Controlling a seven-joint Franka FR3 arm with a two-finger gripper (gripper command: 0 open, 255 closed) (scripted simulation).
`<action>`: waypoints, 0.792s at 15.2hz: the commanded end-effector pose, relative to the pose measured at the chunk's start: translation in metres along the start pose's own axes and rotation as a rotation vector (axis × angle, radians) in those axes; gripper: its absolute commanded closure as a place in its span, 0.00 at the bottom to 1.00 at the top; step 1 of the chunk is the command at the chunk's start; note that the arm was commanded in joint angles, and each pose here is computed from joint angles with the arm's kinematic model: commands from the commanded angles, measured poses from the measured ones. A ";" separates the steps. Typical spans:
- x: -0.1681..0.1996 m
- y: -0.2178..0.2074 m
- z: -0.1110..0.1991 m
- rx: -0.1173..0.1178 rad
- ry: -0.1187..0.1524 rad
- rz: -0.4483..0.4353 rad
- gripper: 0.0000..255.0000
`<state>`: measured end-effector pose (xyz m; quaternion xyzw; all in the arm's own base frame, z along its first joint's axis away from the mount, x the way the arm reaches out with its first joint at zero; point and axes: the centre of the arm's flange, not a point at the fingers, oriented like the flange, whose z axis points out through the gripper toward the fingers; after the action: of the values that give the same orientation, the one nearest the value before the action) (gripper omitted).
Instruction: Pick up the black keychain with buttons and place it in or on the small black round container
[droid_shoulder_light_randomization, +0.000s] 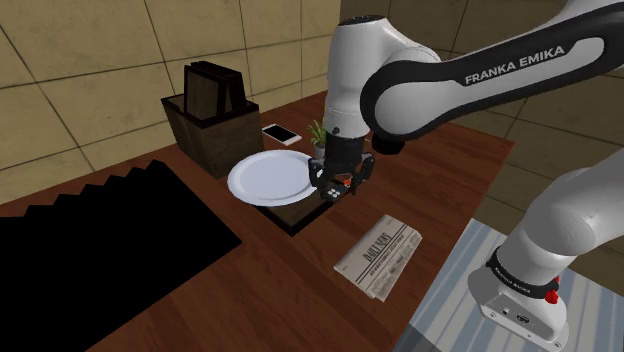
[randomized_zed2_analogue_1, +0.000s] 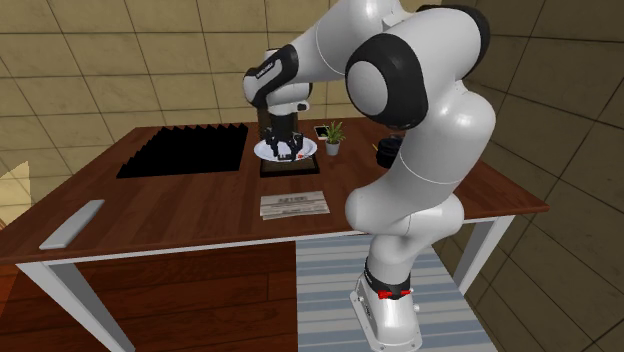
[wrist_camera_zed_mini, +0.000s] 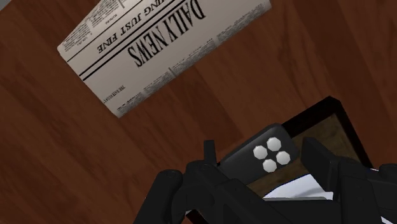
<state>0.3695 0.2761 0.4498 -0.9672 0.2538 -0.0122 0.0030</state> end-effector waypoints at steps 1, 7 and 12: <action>0.000 -0.001 -0.011 0.000 0.000 0.000 1.00; 0.001 -0.001 -0.042 0.000 0.000 0.000 1.00; 0.011 0.008 -0.062 0.000 0.000 0.000 1.00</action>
<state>0.3715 0.2724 0.5090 -0.9672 0.2539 -0.0122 0.0029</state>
